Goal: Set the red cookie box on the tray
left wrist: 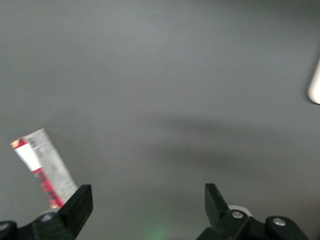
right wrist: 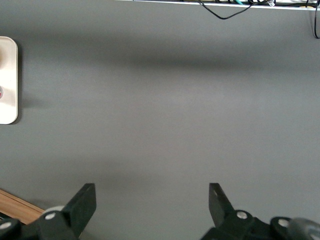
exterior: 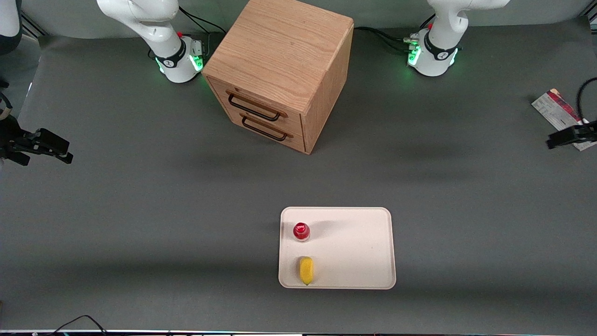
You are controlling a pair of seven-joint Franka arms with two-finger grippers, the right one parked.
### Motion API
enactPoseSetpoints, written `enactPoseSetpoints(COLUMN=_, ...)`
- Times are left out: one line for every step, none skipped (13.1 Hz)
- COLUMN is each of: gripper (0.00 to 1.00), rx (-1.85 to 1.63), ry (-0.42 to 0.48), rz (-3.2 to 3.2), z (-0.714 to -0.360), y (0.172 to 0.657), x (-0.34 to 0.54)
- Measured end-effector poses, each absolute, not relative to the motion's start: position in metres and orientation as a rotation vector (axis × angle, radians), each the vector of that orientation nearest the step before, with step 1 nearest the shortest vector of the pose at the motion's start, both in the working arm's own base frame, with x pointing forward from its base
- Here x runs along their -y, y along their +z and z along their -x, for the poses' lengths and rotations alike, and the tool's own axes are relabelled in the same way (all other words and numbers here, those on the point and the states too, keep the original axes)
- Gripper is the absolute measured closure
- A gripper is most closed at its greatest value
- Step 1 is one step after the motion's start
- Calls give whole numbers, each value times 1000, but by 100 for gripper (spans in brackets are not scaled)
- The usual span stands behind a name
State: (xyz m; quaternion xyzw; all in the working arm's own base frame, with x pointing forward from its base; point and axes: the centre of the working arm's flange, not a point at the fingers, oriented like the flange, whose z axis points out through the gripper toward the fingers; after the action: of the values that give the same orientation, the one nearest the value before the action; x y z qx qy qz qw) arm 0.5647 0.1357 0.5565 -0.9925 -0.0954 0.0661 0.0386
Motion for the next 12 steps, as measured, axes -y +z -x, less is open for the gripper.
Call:
enactPoseSetpoints(gripper=0, rx=325, ry=217, rz=3031, z=-559, y=549, x=-176)
enactPoseSetpoints(gripper=0, rx=367, ry=230, rz=3018, z=-550, y=541, x=-215)
enactPoseSetpoints(gripper=0, rx=419, ry=245, rz=3002, z=-539, y=533, x=-251)
enactPoseSetpoints(gripper=0, rx=467, ry=255, rz=2990, z=-527, y=525, x=-279)
enactPoseSetpoints(gripper=0, rx=502, ry=254, rz=2982, z=-516, y=514, x=-304)
enactPoseSetpoints(gripper=0, rx=518, ry=246, rz=2980, z=-503, y=502, x=-327)
enactPoseSetpoints(gripper=0, rx=530, ry=231, rz=2980, z=-487, y=487, x=-352)
enactPoseSetpoints(gripper=0, rx=552, ry=209, rz=2982, z=-469, y=472, x=-376)
enactPoseSetpoints(gripper=0, rx=586, ry=186, rz=2981, z=-450, y=455, x=-398)
enactPoseSetpoints(gripper=0, rx=620, ry=169, rz=2978, z=-432, y=436, x=-413)
enactPoseSetpoints(gripper=0, rx=650, ry=157, rz=2974, z=-417, y=417, x=-422)
enactPoseSetpoints(gripper=0, rx=674, ry=152, rz=2971, z=-406, y=398, x=-426)
